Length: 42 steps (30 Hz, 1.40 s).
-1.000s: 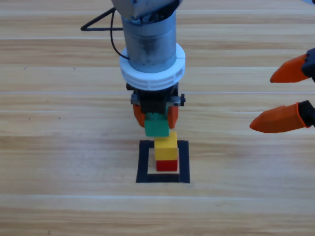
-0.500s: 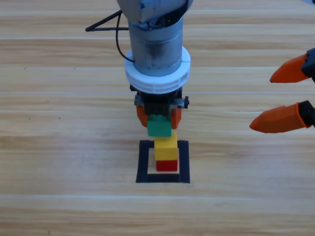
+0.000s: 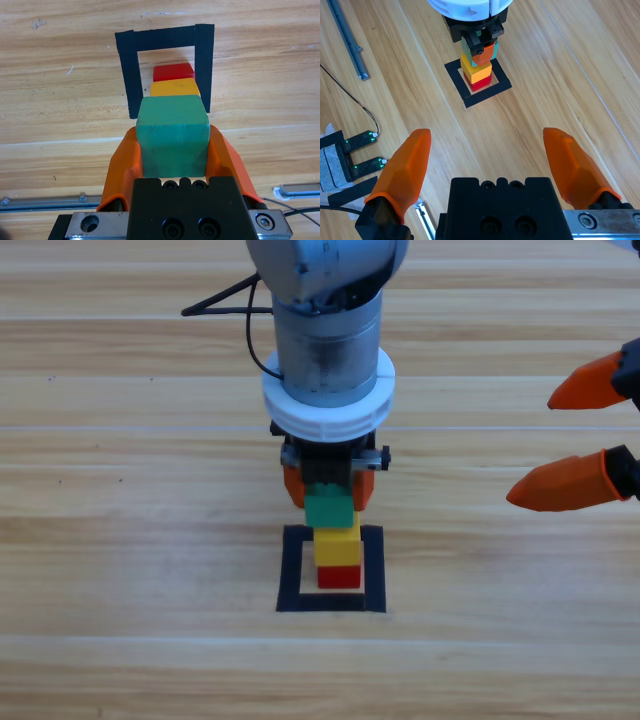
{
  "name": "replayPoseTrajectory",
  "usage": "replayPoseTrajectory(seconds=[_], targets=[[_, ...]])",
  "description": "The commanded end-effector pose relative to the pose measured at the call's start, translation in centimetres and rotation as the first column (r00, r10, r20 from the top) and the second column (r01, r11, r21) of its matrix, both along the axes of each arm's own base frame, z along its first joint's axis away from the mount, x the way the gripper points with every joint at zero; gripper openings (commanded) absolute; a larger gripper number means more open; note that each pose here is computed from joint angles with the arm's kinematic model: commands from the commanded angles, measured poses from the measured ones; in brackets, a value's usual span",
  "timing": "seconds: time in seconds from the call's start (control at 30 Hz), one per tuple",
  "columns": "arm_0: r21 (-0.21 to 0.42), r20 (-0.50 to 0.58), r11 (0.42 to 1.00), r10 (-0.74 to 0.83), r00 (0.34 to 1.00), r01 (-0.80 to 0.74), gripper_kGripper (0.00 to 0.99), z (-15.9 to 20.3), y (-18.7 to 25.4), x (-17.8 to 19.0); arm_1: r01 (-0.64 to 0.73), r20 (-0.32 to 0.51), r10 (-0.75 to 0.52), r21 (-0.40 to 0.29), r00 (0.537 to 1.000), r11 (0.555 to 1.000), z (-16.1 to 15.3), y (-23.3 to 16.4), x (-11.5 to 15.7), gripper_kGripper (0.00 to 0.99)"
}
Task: Stack the blocks in the rectangular block: red at the bottom, yellow in the middle, green on top
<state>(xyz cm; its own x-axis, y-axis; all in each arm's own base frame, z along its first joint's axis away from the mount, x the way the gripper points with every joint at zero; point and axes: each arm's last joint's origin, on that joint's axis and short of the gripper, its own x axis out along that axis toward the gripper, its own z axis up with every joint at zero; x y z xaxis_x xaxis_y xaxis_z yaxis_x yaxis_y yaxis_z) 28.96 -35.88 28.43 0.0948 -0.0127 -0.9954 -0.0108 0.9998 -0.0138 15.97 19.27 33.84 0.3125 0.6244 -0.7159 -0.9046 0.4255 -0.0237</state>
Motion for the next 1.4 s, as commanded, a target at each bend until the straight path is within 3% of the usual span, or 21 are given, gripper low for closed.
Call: replayPoseTrajectory(seconds=[0.03,1.4], targets=[[0.036,-0.023,0.999,-0.015,1.000,0.016,0.000,-1.8,-1.3,-0.5,0.022,-0.046,-0.024,-0.041,0.999,0.999,-1.2,-0.2,0.9,0.989],[0.062,-0.021,0.998,-0.005,1.000,0.006,0.000,-3.4,-2.2,-0.2,0.017,-0.059,-0.020,-0.052,0.998,0.999,-1.4,0.0,1.0,0.989]])
